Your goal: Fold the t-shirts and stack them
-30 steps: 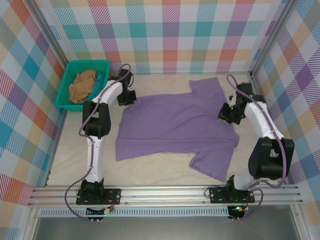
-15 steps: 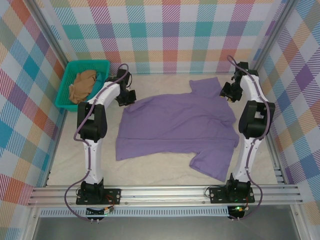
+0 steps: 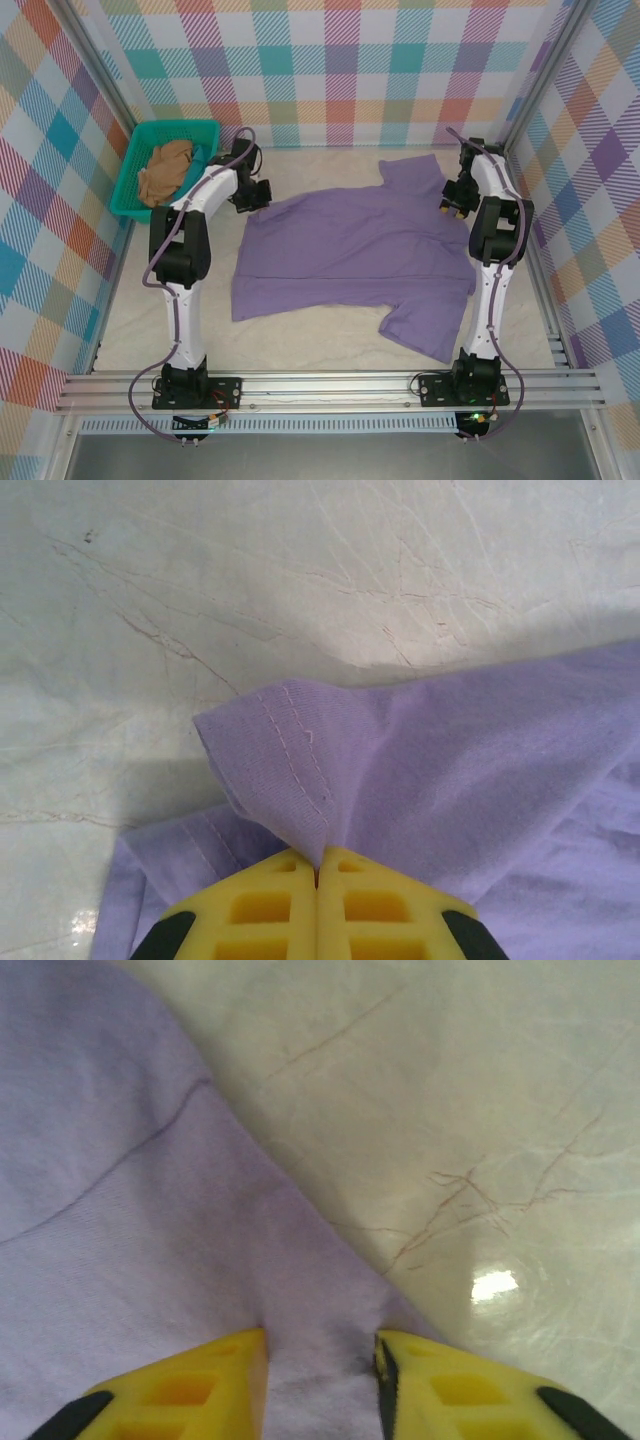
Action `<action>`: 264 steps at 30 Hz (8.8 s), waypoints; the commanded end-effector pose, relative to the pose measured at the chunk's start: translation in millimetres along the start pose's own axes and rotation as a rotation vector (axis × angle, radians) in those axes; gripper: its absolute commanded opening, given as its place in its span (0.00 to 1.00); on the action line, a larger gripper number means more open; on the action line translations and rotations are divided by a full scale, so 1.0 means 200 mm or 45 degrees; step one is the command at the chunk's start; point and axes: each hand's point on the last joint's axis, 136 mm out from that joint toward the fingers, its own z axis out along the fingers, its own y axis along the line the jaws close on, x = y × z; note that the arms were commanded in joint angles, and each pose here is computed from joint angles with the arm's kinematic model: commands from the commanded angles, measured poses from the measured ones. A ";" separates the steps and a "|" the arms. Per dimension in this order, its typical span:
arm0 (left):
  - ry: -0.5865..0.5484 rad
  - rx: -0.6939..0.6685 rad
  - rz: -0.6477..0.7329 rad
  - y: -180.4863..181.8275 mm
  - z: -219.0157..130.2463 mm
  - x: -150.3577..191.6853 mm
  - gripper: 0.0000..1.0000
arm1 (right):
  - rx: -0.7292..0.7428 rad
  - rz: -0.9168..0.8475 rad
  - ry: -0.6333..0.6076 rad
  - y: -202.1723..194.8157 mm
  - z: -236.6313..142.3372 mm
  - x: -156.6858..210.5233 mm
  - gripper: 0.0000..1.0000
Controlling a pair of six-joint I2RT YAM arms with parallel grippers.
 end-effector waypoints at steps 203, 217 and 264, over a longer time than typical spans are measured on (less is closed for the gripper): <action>-1.018 0.212 -0.076 0.03 -0.11 -1.09 0.00 | -0.559 -0.507 -1.291 0.79 -1.09 -0.85 0.00; -0.948 0.223 -0.069 0.04 -0.10 -0.95 0.00 | -0.703 -0.553 -1.129 0.78 -1.20 -0.51 0.00; -0.649 0.147 -0.144 0.32 -0.08 -0.38 0.49 | -0.606 -0.251 -0.210 0.36 -0.21 0.63 0.18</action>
